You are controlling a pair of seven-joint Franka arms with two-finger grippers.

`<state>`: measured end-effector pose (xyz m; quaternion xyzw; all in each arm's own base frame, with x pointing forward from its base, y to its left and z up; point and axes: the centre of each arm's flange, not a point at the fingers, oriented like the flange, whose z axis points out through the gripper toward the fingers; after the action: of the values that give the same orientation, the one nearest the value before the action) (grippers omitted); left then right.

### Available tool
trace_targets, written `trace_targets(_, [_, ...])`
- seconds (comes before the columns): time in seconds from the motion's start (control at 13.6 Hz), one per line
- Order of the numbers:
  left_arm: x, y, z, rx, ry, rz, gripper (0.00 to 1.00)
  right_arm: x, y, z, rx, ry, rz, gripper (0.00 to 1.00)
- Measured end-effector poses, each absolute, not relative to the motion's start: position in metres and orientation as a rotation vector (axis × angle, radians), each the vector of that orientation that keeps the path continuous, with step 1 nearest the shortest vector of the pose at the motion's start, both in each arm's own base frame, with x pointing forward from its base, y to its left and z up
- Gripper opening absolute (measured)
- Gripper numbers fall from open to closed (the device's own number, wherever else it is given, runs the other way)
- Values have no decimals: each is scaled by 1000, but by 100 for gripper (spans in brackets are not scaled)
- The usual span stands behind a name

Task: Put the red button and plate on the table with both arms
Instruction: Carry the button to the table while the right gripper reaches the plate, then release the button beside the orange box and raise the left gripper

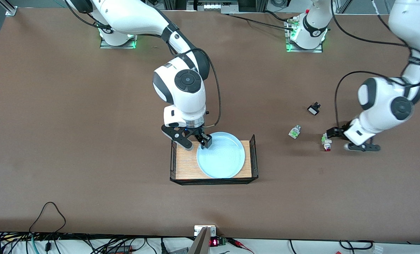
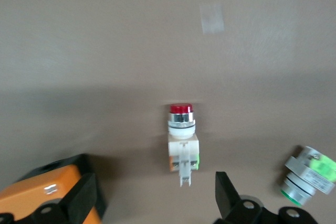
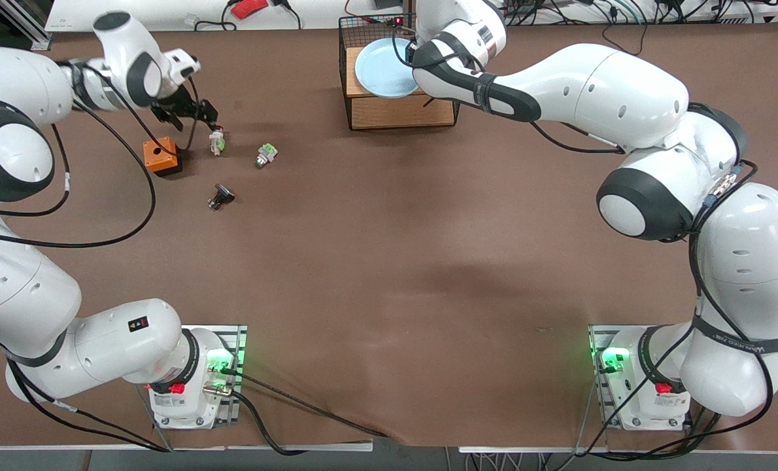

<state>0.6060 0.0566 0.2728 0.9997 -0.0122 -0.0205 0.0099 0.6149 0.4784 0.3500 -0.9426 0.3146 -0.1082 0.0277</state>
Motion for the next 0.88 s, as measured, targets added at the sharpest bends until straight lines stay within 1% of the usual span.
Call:
trace_targets(0.07, [615,59,298,3130,-35,-77,100,617,480,349,-2906,970,-338,86])
trace_targets(0.15, [623,61,323,3138,-30,-87,100,618,481,347,-2904,969,-340,81])
trace_targets(0.22, [630,63,346,3144,-25,-95,100,619,483,345,-2903,968,-341,81])
trace_targets(0.29, [637,65,371,3148,-20,-98,100,620,484,343,-2904,967,-341,79])
trace_targets(0.44, [649,68,421,3156,-7,-82,100,620,485,333,-2912,967,-335,78])
trace_targets(0.59, [658,64,472,3162,-12,-41,100,621,486,334,-2917,971,-333,66])
trace_targets(0.66, [659,57,494,3164,-26,-22,100,621,486,335,-2915,969,-335,66])
trace_targets(0.74, [658,48,513,3167,-43,-9,100,621,486,335,-2918,971,-333,60])
trace_targets(0.81, [656,39,528,3171,-62,-2,100,621,486,335,-2919,972,-332,60])
trace_targets(0.88, [653,31,538,3178,-76,4,100,621,486,334,-2920,972,-331,65])
